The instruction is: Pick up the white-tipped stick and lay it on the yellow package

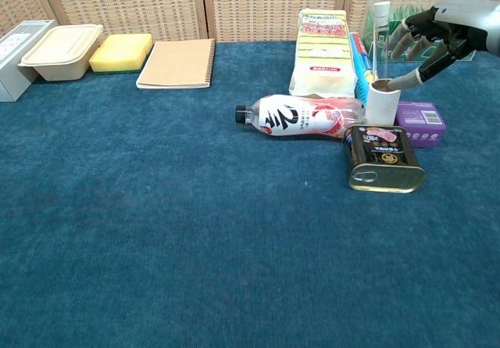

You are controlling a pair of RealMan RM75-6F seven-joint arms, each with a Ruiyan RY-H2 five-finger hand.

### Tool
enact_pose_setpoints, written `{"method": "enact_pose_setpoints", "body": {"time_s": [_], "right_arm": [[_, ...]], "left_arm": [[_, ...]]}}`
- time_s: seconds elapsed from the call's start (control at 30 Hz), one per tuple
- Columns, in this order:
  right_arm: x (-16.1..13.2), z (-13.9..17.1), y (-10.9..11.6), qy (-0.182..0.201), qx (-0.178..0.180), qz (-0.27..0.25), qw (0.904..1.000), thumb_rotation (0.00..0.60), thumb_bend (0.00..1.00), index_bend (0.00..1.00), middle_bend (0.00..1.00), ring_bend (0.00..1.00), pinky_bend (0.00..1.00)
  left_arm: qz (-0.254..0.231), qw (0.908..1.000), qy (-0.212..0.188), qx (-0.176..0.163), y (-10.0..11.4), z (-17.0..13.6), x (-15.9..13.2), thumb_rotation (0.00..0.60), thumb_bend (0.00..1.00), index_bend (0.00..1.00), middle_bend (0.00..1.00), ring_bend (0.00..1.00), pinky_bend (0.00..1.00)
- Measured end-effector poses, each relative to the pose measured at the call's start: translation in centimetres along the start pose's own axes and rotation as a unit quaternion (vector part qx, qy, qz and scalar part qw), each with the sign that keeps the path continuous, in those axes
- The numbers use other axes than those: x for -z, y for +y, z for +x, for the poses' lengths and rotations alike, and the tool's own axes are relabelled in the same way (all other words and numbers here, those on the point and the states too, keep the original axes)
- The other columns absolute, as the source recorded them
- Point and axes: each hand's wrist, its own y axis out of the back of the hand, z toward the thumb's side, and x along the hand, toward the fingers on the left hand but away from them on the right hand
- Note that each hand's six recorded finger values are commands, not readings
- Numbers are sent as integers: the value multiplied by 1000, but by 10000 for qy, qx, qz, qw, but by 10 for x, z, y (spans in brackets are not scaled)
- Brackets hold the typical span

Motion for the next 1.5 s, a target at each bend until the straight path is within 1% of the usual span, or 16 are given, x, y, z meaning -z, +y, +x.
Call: {"method": "enact_pose_setpoints", "body": {"time_s": [0.6, 0.9, 1.13, 1.5], "right_arm": [[-29, -2, -15, 72, -50, 147, 9999, 526, 229, 298, 312, 290, 362], [-41, -4, -23, 105, -133, 150, 9997, 522, 229, 310, 325, 299, 364], [-44, -8, -20, 89, -58, 293, 9995, 525, 232, 321, 338, 306, 364], [-37, -15, -7, -10, 99, 611, 9981, 521, 241, 338, 367, 337, 378]], "left_arm": [[-37, 10000, -46, -75, 5, -3, 0, 600, 197, 96, 37, 30, 270], [-82, 9998, -45, -157, 9, -5, 1, 600, 196, 96, 37, 30, 270], [-77, 9998, -56, -153, 9, -5, 1, 600, 195, 96, 36, 30, 270], [-49, 9999, -46, -109, 7, -4, 1, 600, 197, 95, 37, 30, 270]]}}
